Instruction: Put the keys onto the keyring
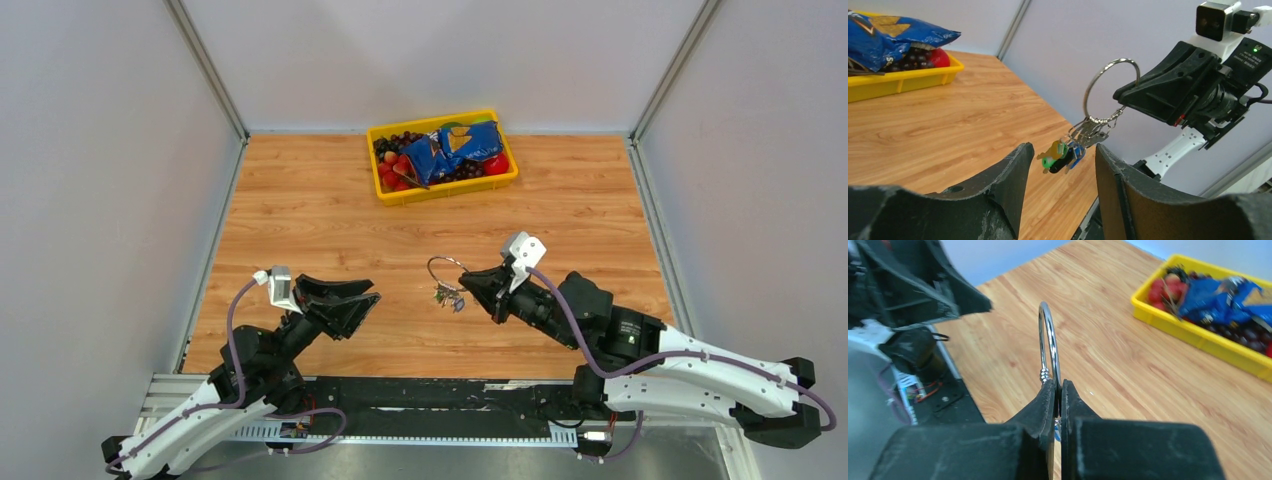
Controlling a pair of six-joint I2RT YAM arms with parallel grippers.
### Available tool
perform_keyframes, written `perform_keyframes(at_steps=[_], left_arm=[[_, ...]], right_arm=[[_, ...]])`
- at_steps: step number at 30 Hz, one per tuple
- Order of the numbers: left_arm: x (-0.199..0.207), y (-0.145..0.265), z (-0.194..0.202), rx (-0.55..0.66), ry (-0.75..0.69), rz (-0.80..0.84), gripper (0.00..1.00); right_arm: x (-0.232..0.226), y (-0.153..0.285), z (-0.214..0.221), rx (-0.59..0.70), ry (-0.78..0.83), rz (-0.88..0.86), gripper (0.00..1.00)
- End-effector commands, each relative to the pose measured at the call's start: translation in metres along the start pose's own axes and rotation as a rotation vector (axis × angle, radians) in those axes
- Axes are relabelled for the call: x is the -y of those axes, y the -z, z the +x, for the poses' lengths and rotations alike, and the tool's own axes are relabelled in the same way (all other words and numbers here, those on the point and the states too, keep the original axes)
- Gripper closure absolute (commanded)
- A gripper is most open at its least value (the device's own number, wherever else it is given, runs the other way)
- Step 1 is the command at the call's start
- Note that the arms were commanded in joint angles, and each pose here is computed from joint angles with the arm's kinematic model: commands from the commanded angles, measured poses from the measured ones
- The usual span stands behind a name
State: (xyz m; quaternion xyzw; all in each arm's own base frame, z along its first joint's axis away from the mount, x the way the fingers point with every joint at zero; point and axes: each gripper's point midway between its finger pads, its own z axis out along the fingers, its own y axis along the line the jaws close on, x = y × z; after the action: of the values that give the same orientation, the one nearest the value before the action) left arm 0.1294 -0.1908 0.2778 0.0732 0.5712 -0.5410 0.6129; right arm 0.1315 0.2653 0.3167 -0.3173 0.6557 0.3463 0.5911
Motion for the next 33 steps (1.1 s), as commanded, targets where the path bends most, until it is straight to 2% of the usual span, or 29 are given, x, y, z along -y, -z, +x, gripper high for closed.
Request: perform_keyframes(at_steps=[1, 13, 18, 29, 30, 33], left_arm=[[0.006, 0.012, -0.026, 0.071, -0.01, 0.0, 0.41], [-0.012, 0.016, -0.018, 0.024, -0.032, -0.099, 0.37], [-0.016, 0.018, -0.017, 0.007, -0.048, -0.126, 0.35], [-0.021, 0.018, -0.01, -0.021, -0.07, -0.138, 0.31], [-0.021, 0.018, -0.009, -0.023, -0.07, -0.138, 0.31], [-0.022, 0.018, -0.007, -0.029, -0.069, -0.137, 0.31]], right_arm=[[0.04, 0.002, 0.018, -0.012, -0.062, 0.245, 1.0], [0.113, 0.007, 0.108, -0.181, -0.1, 0.642, 1.0], [0.134, 0.012, 0.131, -0.225, -0.068, 0.783, 1.0], [0.134, -0.02, 0.174, -0.317, -0.083, 0.849, 1.0], [0.132, -0.024, 0.177, -0.315, -0.097, 0.838, 0.98], [0.126, -0.037, 0.182, -0.317, -0.129, 0.805, 0.83]])
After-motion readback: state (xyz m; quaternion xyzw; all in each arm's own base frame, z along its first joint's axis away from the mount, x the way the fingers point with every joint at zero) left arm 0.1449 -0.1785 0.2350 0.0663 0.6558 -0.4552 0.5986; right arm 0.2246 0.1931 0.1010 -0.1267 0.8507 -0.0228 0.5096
